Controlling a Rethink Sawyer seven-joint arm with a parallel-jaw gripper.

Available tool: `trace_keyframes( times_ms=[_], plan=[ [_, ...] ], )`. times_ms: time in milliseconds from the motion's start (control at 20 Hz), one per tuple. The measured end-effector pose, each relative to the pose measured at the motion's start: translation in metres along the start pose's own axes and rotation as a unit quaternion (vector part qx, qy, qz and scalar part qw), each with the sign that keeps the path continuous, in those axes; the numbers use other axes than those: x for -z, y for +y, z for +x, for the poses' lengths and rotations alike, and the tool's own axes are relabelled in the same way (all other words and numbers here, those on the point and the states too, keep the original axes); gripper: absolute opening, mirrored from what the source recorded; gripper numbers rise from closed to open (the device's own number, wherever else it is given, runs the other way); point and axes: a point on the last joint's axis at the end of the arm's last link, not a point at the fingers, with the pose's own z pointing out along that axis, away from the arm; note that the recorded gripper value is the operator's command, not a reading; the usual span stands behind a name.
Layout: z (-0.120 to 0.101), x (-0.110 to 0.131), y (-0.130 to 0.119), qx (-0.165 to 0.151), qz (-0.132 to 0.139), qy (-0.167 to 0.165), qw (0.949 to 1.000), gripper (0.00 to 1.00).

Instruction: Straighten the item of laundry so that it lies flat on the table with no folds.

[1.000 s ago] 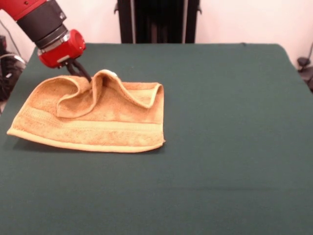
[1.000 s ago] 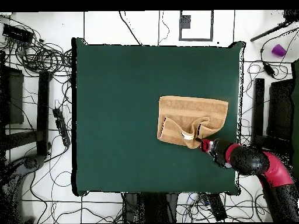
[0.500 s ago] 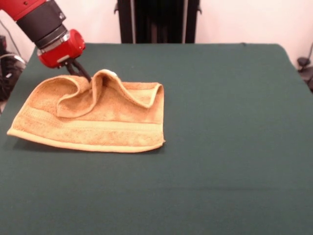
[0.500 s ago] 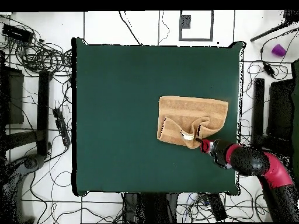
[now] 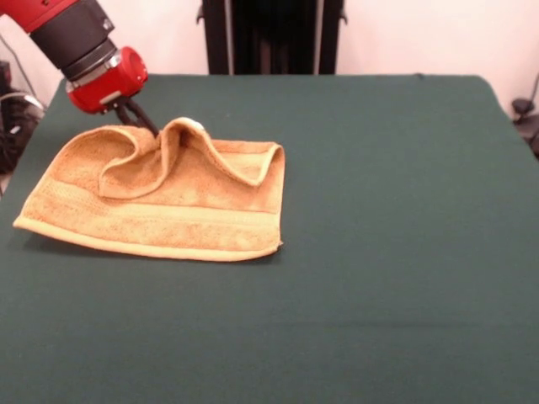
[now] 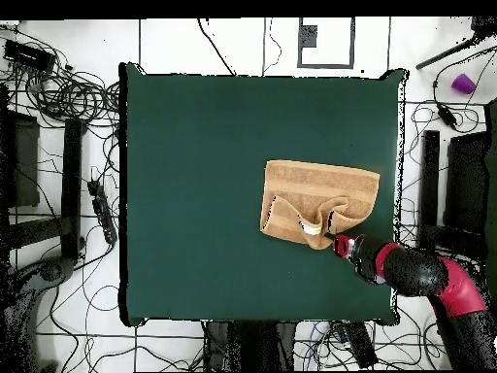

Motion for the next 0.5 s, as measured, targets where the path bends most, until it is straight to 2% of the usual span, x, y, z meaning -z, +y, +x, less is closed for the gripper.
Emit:
trace_keyframes(
  times_ms=[500],
  plan=[
    [0.0051,-0.0021,0.0063,0.004,-0.005,0.005,1.0000,0.00]
  ],
)
